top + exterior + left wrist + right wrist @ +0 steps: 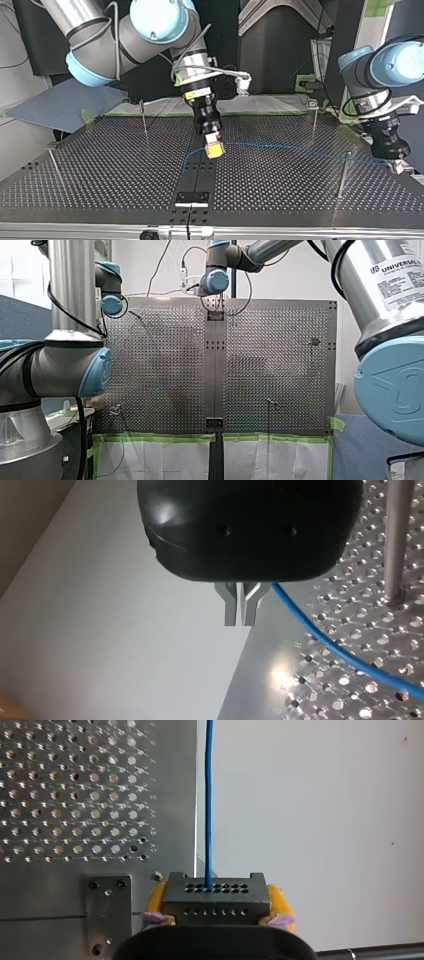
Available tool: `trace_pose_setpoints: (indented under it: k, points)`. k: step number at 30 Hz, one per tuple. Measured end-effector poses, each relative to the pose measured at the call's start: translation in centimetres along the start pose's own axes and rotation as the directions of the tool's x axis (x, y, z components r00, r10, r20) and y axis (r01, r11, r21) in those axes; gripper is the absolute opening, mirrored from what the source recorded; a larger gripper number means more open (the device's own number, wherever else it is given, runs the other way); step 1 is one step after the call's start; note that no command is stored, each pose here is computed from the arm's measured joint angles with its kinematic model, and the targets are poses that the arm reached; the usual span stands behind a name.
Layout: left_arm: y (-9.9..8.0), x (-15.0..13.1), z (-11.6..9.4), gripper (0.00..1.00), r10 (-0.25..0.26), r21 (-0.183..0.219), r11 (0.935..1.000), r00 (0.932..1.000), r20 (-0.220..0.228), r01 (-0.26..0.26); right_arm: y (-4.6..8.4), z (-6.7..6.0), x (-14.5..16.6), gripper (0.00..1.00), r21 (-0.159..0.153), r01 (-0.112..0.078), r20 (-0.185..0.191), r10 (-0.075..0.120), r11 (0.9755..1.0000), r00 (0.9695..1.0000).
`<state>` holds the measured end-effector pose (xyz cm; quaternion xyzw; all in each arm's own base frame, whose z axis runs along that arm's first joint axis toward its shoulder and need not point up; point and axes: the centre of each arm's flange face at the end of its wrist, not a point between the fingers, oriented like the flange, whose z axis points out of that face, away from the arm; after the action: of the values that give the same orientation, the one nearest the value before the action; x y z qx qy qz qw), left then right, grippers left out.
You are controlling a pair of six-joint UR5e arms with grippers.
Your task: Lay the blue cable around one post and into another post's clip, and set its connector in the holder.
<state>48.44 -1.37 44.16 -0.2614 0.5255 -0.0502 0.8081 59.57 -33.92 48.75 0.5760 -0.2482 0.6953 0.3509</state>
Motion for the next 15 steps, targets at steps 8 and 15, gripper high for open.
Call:
trace_pose_setpoints:
  k: [8, 15]
  points:
    - [-1.1, -0.6, 0.9, 0.09, -0.013, 0.022, 0.9997, 0.9999, 0.011, 0.013, 0.4, 0.4, 0.1, 0.00, 0.011, 0.002, -0.006, -0.002, 0.9999, 1.0000]
    - [-0.9, 0.8, 1.7, 0.09, -0.007, 0.015, 0.9999, 0.9997, -0.023, 0.008, -0.3, 0.9, -0.9, 0.00, 0.042, 0.009, 0.013, -0.010, 0.9991, 0.9999]
